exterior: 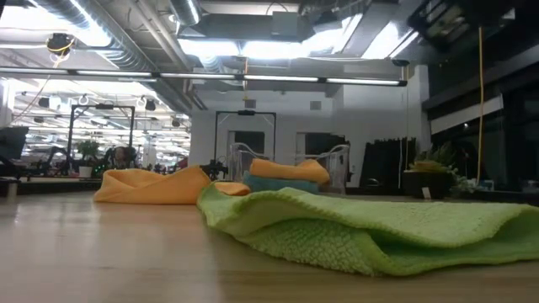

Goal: Fold microfiber towels
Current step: Fold the green microfiber cloth

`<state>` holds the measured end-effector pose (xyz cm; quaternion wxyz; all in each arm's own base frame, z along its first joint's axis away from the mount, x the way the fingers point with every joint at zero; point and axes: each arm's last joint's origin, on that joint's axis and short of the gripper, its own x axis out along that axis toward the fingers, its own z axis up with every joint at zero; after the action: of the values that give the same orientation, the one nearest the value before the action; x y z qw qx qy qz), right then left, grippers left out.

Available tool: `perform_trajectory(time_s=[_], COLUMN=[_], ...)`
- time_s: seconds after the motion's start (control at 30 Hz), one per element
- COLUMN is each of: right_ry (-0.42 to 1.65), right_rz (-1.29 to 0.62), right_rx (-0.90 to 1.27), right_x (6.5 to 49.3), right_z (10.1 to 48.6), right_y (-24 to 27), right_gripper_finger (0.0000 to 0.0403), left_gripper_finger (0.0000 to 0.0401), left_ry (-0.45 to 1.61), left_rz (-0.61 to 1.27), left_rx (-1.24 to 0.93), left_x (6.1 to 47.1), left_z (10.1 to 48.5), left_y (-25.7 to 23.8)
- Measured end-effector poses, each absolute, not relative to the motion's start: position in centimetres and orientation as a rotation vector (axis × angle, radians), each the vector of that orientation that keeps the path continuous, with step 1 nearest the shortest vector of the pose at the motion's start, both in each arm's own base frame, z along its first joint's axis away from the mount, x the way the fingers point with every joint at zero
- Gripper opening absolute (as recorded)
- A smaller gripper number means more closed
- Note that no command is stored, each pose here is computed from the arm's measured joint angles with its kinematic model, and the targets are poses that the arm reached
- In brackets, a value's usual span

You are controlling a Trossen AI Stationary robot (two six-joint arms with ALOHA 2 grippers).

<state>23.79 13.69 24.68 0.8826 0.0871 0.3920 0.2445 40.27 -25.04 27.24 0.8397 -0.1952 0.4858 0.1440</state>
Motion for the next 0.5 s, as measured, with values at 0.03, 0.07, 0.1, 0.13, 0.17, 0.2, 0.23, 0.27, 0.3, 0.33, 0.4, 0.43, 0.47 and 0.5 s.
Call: perform_trajectory(time_s=[0.03, 0.07, 0.1, 0.13, 0.17, 0.2, 0.23, 0.27, 0.3, 0.33, 0.4, 0.43, 0.47, 0.5], right_ry=[0.824, 0.834, 0.838, 0.845, 0.855, 0.868, 0.885, 0.9, 0.913, 0.912, 0.902, 0.9, 0.885, 0.876], right_rz=[0.526, 0.539, 0.547, 0.556, 0.562, 0.562, 0.558, 0.55, 0.542, 0.543, 0.549, 0.548, 0.559, 0.564], right_rx=[0.169, 0.153, 0.138, 0.123, 0.115, 0.109, 0.106, 0.108, 0.102, 0.095, 0.06, 0.041, 0.023, 0.008], right_x=[23.6, 23.4, 23.3, 23.2, 23.2, 23.3, 23.4, 23.6, 23.7, 24.0, 24.6, 24.8, 25.2, 25.4], right_z=[24.5, 24.2, 24.0, 23.7, 23.4, 23.1, 22.6, 22.2, 21.7, 21.3, 20.5, 20.0, 19.6, 19.2], right_y=[14.3, 14.9, 15.4, 15.7, 16.0, 16.3, 16.5, 16.6, 16.8, 17.0, 17.4, 17.5, 17.8, 18.0], right_gripper_finger=[0.0138, 0.0138, 0.0138, 0.014, 0.0144, 0.0152, 0.0163, 0.0177, 0.0193, 0.0211, 0.0248, 0.0265, 0.0279, 0.0291], left_gripper_finger=[0.0194, 0.0203, 0.0212, 0.0221, 0.0228, 0.0234, 0.0239, 0.0243, 0.0246, 0.0248, 0.025, 0.025, 0.025, 0.025], left_ry=[1.055, 1.083, 1.114, 1.134, 1.143, 1.147, 1.135, 1.111, 1.092, 1.083, 1.063, 1.08, 1.085, 1.081], left_rz=[0.281, 0.259, 0.242, 0.226, 0.215, 0.205, 0.193, 0.19, 0.191, 0.185, 0.173, 0.185, 0.189, 0.193], left_rx=[-0.413, -0.406, -0.393, -0.382, -0.363, -0.339, -0.318, -0.287, -0.253, -0.227, -0.216, -0.2, -0.194, -0.182], left_x=[40.5, 40.7, 40.8, 40.9, 40.9, 40.9, 41.1, 41.2, 41.2, 41.3, 41.6, 41.6, 41.7, 41.9], left_z=[26.6, 26.0, 25.4, 24.9, 24.6, 24.3, 24.0, 23.9, 23.7, 23.4, 23.1, 22.7, 22.1, 21.6], left_y=[-25.2, -25.4, -25.6, -25.7, -25.9, -26.1, -26.3, -26.5, -26.7, -26.8, -27.0, -27.0, -27.1, -27.2])
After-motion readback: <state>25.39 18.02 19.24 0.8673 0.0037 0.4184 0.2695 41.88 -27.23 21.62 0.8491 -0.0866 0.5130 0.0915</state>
